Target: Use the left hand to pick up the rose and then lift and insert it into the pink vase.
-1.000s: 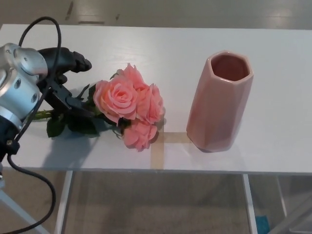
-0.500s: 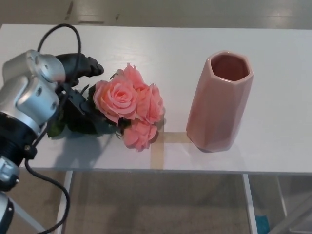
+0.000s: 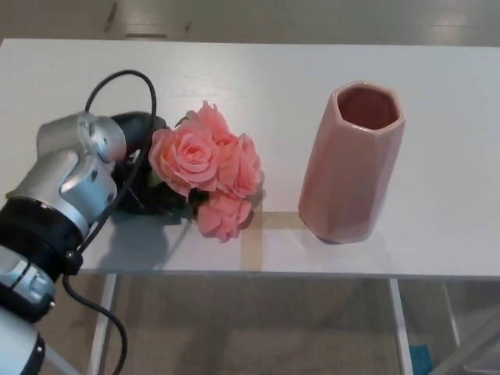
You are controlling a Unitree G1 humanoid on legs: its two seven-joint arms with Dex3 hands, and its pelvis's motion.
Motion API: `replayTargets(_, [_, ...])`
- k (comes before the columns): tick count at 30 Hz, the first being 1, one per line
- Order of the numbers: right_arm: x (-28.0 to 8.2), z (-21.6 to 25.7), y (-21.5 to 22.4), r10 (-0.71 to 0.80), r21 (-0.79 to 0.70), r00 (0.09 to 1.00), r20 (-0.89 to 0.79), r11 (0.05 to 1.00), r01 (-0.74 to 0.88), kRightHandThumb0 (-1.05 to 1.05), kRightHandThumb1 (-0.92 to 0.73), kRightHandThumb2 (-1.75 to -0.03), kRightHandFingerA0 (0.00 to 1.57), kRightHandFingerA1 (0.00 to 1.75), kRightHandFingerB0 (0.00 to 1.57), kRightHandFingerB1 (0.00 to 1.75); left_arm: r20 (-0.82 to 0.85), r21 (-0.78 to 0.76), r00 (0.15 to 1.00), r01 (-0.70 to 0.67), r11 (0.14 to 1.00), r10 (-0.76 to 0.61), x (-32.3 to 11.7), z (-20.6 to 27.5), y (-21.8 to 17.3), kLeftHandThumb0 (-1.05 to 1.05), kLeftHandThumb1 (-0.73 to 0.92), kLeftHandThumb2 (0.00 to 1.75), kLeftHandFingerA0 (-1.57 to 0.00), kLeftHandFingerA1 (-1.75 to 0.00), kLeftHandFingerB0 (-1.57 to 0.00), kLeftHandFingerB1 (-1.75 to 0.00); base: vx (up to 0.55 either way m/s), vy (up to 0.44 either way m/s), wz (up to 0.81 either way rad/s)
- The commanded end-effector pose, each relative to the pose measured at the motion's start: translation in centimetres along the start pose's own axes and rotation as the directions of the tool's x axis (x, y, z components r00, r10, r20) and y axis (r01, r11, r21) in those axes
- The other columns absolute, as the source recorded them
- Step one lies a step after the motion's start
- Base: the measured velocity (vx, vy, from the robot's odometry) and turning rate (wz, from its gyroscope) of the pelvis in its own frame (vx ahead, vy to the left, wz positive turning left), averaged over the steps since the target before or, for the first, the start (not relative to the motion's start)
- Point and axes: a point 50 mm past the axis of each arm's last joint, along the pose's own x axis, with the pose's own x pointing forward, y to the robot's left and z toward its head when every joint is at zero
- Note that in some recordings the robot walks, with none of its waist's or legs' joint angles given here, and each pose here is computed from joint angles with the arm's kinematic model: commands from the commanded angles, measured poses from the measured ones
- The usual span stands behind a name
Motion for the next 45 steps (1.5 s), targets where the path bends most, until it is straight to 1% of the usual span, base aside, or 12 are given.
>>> replayTargets(1, [-0.1, -0.3, 0.0, 0.006, 0.027, 1.0, -0.008, 1.0, -0.005, -0.19, -0.58, -0.57, 0.56, 0.47, 0.46, 0.42, 0.008, 0.061, 1.0, -0.009, 0.998, 0.009, 1.0, -0.5, -1.6, -0.38, 0.51, 0.55, -0.37, -0.36, 0.0, -0.19, 0.0, 0.0, 0.0])
replayTargets(2, [-0.1, -0.3, 0.1, 0.006, 0.028, 1.0, -0.008, 1.0, -0.006, -0.19, -0.58, -0.57, 0.56, 0.47, 0.46, 0.42, 0.011, 0.06, 1.0, -0.01, 0.998, 0.01, 1.1, -0.6, -1.7, -0.38, 0.51, 0.55, -0.37, -0.36, 0.0, -0.19, 0.0, 0.0, 0.0])
replayTargets(3, [-0.1, -0.3, 0.1, 0.007, 0.031, 1.0, -0.01, 1.0, -0.007, -0.19, -0.58, -0.57, 0.56, 0.47, 0.46, 0.42, 0.018, 0.083, 0.999, -0.037, 0.996, 0.035, 1.3, -0.4, -2.1, -0.24, 0.63, 0.59, -0.96, -0.7, -0.19, -0.28, 0.0, 0.0, 0.0])
replayTargets(4, [-0.1, -0.2, 0.1, 0.008, 0.033, 1.0, -0.01, 0.999, -0.008, -0.19, -0.59, -0.57, 0.56, 0.47, 0.46, 0.42, 0.023, 0.101, 0.998, -0.056, 0.993, 0.054, 1.3, -0.3, -2.4, -0.22, 0.67, 0.6, -1.08, -0.87, -0.32, -0.32, 0.0, 0.0, 0.0])
replayTargets(8, [-0.1, 0.0, 0.1, 0.01, 0.034, 1.0, -0.001, 0.999, -0.01, -0.19, -0.59, -0.57, 0.56, 0.47, 0.46, 0.42, 0.052, 0.162, 0.989, -0.142, 0.977, 0.135, 1.2, 0.4, -2.9, -0.18, 0.7, 0.61, -0.93, -1.3, -0.51, -0.42, 0.0, 0.0, 0.0])
replayTargets(10, [-0.1, 0.0, 0.1, 0.01, 0.034, 1.0, 0.0, 0.999, -0.01, -0.19, -0.59, -0.57, 0.56, 0.47, 0.46, 0.42, 0.055, 0.164, 0.989, -0.147, 0.975, 0.14, 1.1, 0.4, -3.0, -0.18, 0.7, 0.61, -0.93, -1.3, -0.51, -0.42, 0.0, 0.0, 0.0])
replayTargets(11, [0.0, 0.0, 0.1, 0.011, 0.037, 1.0, 0.001, 0.999, -0.011, -0.19, -0.6, -0.57, 0.56, 0.47, 0.46, 0.42, 0.074, 0.145, 0.985, -0.167, 0.975, 0.158, 1.1, 0.6, -3.0, -0.16, 0.72, 0.61, -0.69, -1.19, -0.5, -0.41, 0.0, 0.0, 0.0])
replayTargets(25, [0.2, 0.4, 0.1, 0.016, 0.041, 1.0, -0.001, 0.999, -0.016, -0.2, -0.62, -0.58, 0.56, 0.46, 0.48, 0.43, 0.129, 0.045, 0.963, -0.243, 0.969, 0.236, 0.9, 1.1, -2.5, -0.23, 0.72, 0.62, -0.69, -1.2, -0.53, -0.4, 0.0, 0.0, 0.0])
replayTargets(26, [0.2, 0.5, 0.1, 0.017, 0.041, 1.0, -0.002, 0.999, -0.017, -0.21, -0.62, -0.58, 0.55, 0.46, 0.48, 0.43, 0.134, 0.005, 0.959, -0.251, 0.968, 0.248, 0.9, 1.0, -2.1, -0.23, 0.75, 0.63, -0.85, -0.8, -0.47, -0.39, 0.0, 0.0, 0.0])
replayTargets(32, [0.2, 0.5, 0.1, 0.024, 0.039, 1.0, -0.004, 0.999, -0.024, -0.23, -0.63, -0.59, 0.54, 0.46, 0.47, 0.43, 0.149, -0.139, 0.93, -0.316, 0.938, 0.336, 0.4, 0.6, -0.4, -0.24, 0.79, 0.65, -0.86, -0.77, -0.48, -0.39, 0.0, 0.0, 0.0])
replayTargets(41, [0.3, 0.5, 0.0, 0.033, 0.043, 0.999, -0.007, 0.999, -0.032, -0.23, -0.63, -0.59, 0.54, 0.47, 0.48, 0.43, 0.191, -0.277, 0.818, -0.486, 0.829, 0.543, -2.2, 0.7, 5.3, -0.28, 0.78, 0.64, -0.75, -1.29, -0.56, -0.42, 0.0, 0.0, 0.0])
replayTargets(45, [0.2, 0.4, 0.0, 0.034, 0.041, 0.999, -0.011, 0.999, -0.033, -0.23, -0.63, -0.59, 0.54, 0.47, 0.48, 0.43, 0.237, -0.3, 0.752, -0.546, 0.782, 0.615, -4.0, 1.4, 8.2, -0.27, 0.79, 0.63, -0.79, -1.18, -0.61, -0.43, 0.0, 0.0, 0.0])
